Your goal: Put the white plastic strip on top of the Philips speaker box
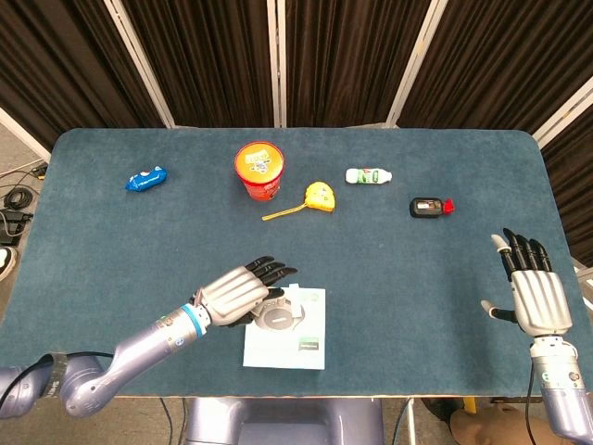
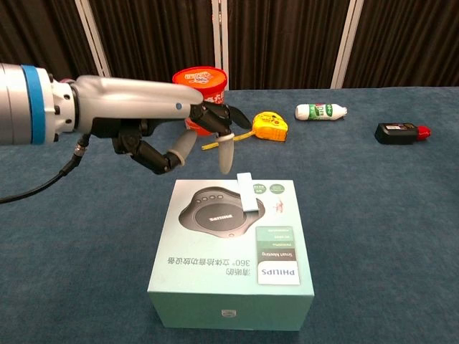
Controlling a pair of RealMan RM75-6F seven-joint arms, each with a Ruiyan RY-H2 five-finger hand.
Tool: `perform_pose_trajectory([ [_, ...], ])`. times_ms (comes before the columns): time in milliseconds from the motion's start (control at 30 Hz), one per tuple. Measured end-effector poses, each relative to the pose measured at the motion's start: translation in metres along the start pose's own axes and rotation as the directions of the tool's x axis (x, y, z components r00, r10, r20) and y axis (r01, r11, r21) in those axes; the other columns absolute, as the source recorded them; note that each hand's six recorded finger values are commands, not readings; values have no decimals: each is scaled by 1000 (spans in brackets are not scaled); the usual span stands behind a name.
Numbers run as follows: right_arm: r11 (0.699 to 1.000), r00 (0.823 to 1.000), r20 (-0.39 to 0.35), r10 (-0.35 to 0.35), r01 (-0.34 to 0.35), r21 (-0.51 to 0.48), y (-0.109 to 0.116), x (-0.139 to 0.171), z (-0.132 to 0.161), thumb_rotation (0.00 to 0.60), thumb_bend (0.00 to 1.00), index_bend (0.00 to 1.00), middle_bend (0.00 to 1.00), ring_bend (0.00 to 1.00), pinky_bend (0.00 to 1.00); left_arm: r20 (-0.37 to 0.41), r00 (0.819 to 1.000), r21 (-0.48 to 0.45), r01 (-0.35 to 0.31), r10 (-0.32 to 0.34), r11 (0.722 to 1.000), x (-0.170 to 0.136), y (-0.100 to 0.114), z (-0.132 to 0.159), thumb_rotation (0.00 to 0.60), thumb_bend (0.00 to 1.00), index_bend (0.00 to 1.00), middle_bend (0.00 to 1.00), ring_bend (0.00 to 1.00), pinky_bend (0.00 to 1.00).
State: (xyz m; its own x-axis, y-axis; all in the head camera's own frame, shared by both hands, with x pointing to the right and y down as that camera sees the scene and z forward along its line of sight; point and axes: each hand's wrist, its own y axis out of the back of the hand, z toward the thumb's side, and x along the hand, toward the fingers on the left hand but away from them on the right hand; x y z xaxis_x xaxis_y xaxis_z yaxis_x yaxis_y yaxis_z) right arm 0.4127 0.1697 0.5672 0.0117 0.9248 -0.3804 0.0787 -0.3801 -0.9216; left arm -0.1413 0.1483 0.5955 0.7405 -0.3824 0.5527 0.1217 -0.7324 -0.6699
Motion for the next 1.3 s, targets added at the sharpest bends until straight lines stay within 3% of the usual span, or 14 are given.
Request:
perform_pose_trajectory([
  [333, 1000, 1000, 12, 1, -1, -9, 2, 0, -4, 600, 0, 0, 0, 0, 0, -26, 999, 39, 25, -24, 999, 20, -21, 11, 600, 1000, 366, 0, 0, 0],
  [1300, 1000, 1000, 20, 2, -1, -24, 4, 0, -8, 600, 0, 0, 0, 0, 0, -41, 998, 54, 57, -55, 997, 34, -41, 21, 600, 1000, 357, 0, 0, 0],
])
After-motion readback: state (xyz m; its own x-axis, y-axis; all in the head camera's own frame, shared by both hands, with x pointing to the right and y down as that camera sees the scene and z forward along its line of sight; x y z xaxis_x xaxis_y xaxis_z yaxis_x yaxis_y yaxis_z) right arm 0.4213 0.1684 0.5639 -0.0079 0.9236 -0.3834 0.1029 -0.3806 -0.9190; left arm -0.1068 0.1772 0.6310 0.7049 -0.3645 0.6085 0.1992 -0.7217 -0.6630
